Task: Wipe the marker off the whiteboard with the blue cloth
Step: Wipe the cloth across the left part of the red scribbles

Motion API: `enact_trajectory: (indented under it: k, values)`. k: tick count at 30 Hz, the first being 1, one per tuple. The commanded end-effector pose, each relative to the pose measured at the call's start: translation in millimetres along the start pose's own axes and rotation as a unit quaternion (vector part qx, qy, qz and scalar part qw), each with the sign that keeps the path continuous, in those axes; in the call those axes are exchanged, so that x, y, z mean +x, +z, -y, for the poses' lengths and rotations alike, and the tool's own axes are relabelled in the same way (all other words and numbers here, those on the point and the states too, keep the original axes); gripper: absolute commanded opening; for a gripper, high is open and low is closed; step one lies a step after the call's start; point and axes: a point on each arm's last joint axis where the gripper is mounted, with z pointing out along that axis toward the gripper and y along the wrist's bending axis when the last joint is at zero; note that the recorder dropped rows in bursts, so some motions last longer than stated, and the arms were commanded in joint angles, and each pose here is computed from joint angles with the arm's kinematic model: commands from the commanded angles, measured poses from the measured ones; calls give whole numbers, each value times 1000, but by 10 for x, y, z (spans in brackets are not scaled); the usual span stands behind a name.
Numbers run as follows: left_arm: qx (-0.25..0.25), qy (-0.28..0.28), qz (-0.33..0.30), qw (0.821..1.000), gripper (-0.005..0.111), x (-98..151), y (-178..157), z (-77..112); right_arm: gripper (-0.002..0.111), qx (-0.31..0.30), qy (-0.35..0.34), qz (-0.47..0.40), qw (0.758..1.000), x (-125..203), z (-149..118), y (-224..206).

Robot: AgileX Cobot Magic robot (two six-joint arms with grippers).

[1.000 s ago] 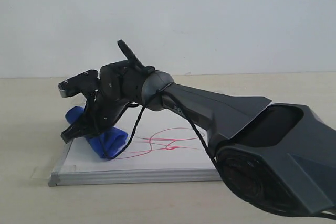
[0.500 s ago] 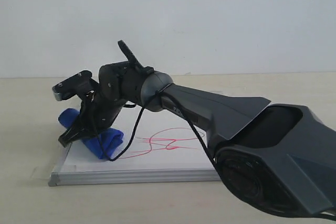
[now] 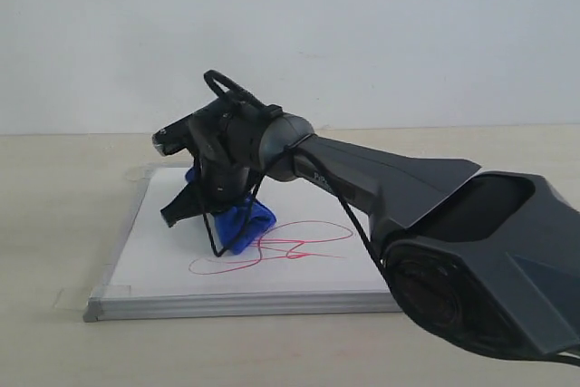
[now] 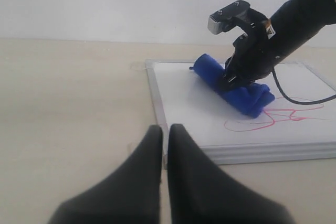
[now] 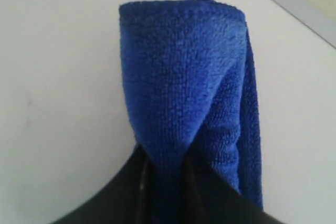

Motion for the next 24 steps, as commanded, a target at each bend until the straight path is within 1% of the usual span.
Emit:
enact_trajectory:
  k: [1, 3, 5, 7, 9, 11, 14, 15, 18, 21, 22, 24]
  values:
    - [1, 0, 2, 1000, 4, 6, 1, 0, 0, -131, -97, -1, 987, 34, -322, -26]
    - [1, 0, 2, 1000, 4, 6, 1, 0, 0, -170, -153, -6, 974, 67, -448, -57]
    - [1, 0, 2, 1000, 4, 6, 1, 0, 0, -185, -190, -26, 964, 120, -537, -79]
    - [1, 0, 2, 1000, 4, 6, 1, 0, 0, -191, -199, -54, 960, 173, -556, -91]
    - [1, 0, 2, 1000, 4, 6, 1, 0, 0, -183, -183, -83, 962, 217, -525, -91]
    - [1, 0, 2, 1000, 4, 6, 1, 0, 0, -137, -152, -117, 972, 255, -432, -75]
    - [1, 0, 2, 1000, 4, 6, 1, 0, 0, -40, -134, -163, 977, 309, -252, -67]
    - [1, 0, 2, 1000, 4, 6, 1, 0, 0, -10, -137, -163, 977, 303, -199, -65]
    - [1, 0, 2, 1000, 4, 6, 1, 0, 0, 39, -132, -161, 977, 284, -113, -75]
    - [1, 0, 2, 1000, 4, 6, 1, 0, 0, 28, -126, -157, 979, 263, -128, -115]
    - [1, 0, 2, 1000, 4, 6, 1, 0, 0, 12, -134, -157, 978, 263, -165, -124]
    - [1, 0, 2, 1000, 4, 6, 1, 0, 0, -40, -152, -156, 975, 275, -261, -127]
